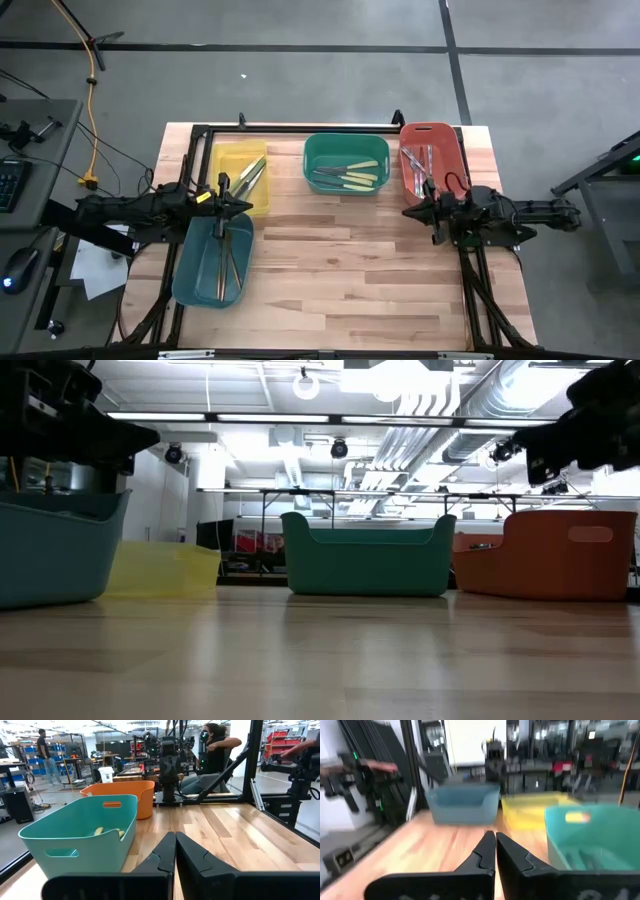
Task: Sort silverware by color (type)
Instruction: Return to Home Position
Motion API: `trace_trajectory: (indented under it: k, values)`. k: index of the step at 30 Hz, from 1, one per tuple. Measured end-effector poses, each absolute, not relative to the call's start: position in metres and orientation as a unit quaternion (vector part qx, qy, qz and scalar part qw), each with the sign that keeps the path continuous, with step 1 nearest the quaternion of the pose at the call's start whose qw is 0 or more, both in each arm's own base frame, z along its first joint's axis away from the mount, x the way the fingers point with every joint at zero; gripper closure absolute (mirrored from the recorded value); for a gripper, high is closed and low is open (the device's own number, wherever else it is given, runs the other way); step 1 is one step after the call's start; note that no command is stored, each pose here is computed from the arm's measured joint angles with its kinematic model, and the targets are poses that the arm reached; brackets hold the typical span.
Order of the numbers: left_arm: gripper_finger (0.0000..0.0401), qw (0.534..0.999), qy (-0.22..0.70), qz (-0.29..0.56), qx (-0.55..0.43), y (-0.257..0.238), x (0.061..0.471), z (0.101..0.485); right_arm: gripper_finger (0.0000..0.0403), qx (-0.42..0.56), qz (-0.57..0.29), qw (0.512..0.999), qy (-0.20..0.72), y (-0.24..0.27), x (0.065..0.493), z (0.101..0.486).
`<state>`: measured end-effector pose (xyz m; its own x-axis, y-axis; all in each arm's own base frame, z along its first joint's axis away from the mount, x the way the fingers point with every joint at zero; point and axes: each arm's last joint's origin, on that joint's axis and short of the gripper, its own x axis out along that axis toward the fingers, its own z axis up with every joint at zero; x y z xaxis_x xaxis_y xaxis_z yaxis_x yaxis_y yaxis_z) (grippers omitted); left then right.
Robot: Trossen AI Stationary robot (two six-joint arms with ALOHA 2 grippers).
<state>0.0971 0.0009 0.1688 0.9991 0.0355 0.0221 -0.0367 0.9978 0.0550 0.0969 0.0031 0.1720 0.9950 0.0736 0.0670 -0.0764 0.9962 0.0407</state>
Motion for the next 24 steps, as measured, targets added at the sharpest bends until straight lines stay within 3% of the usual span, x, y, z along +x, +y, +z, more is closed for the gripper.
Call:
trace_trajectory:
  k: [24]
  values:
    - [0.0398, 1.000, -0.008, 0.012, 0.028, -0.0003, 0.0974, 0.1685, 0.0402, 0.022, 0.024, 0.999, -0.008, 0.0024, 0.0975, 0.1675]
